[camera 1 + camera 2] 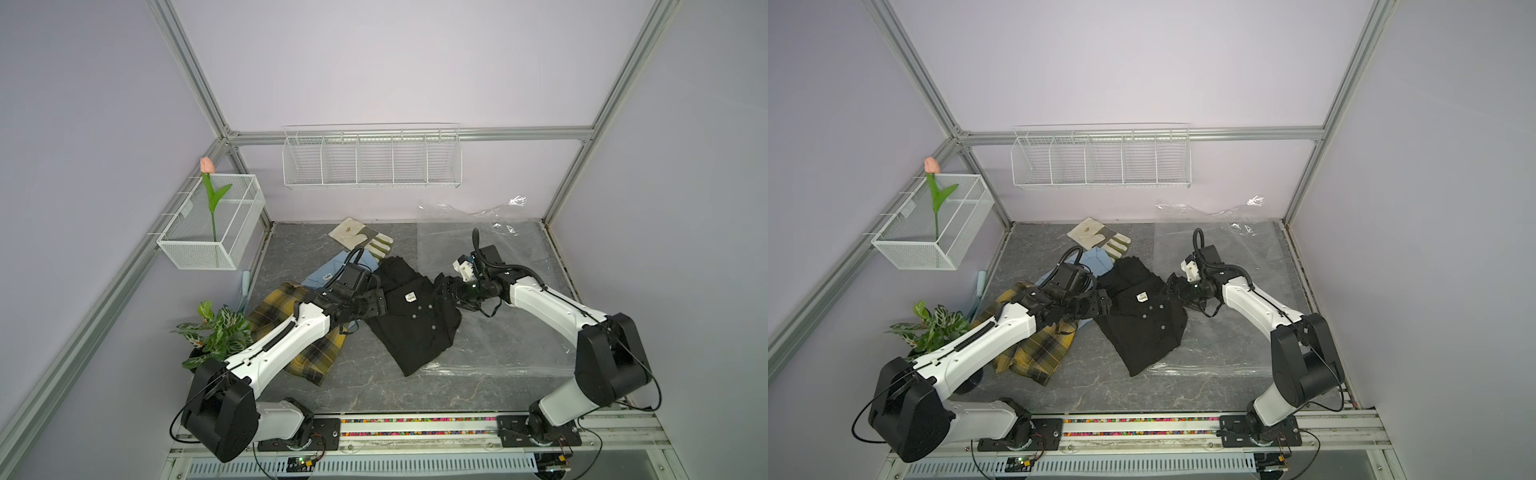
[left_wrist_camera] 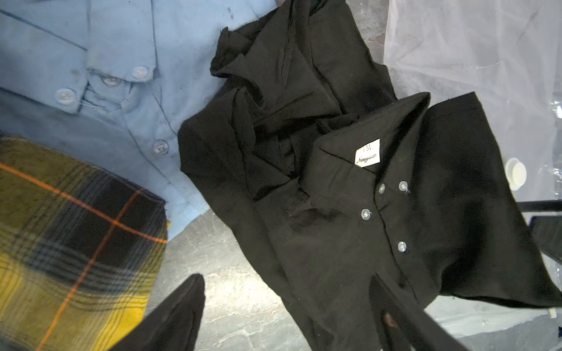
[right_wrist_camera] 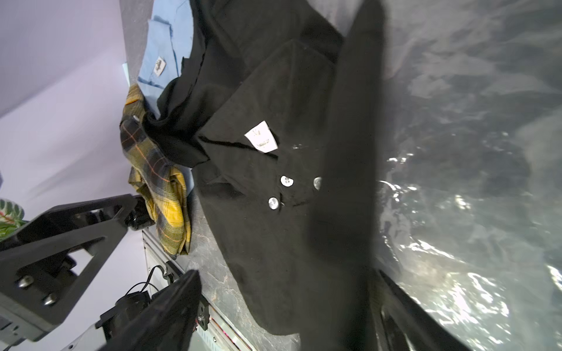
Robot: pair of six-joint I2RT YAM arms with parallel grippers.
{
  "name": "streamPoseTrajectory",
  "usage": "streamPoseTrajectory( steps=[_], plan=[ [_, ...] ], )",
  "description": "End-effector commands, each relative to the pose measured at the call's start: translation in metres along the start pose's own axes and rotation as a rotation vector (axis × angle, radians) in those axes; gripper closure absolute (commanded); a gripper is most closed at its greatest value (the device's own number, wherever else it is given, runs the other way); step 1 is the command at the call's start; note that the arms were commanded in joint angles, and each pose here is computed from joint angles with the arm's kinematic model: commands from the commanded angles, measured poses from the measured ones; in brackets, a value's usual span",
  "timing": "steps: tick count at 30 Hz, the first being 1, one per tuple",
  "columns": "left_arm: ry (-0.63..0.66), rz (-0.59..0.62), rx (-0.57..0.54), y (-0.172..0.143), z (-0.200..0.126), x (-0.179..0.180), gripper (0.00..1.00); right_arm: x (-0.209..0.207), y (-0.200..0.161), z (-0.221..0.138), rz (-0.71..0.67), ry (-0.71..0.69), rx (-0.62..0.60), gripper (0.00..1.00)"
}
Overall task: Place the folded shirt into the vacuum bag
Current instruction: Adjust the shirt in the vacuum bag.
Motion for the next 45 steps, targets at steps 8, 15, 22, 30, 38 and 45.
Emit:
streamPoseTrajectory(
  steps=[8,15,22,30,38,45],
  plan=[
    [-0.041,-0.014,0.028,0.006,0.017,-0.016,0.16,-0.01,-0.027,0.059,-0.033,-0.073,0.154,0.16],
    [-0.017,-0.023,0.011,0.016,0.02,-0.022,0.17,0.0,-0.03,0.07,-0.056,0.014,0.183,0.42],
    [0.0,-0.014,-0.049,0.033,0.009,-0.03,0.18,0.047,-0.007,0.036,-0.135,0.161,0.103,0.86],
    [-0.002,0.015,-0.077,0.043,-0.001,-0.037,0.19,0.055,0.02,-0.037,-0.106,0.207,-0.136,0.93],
    [-0.02,0.018,-0.086,0.046,0.005,-0.042,0.19,-0.021,0.007,-0.043,0.11,0.116,-0.221,0.93],
    [-0.01,0.003,-0.078,0.046,0.008,-0.042,0.19,-0.08,-0.031,0.011,0.244,0.001,-0.089,0.9]
  ],
)
Point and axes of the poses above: each gripper's point midway between its finger pads, its own z axis out along the fingers, its own x axis along the line the jaws close on, y = z × x, the point moved 4 cm from there along -z, back along the fingers, and after that the axes turned 10 degrees about -z, right-handed, at the moved point
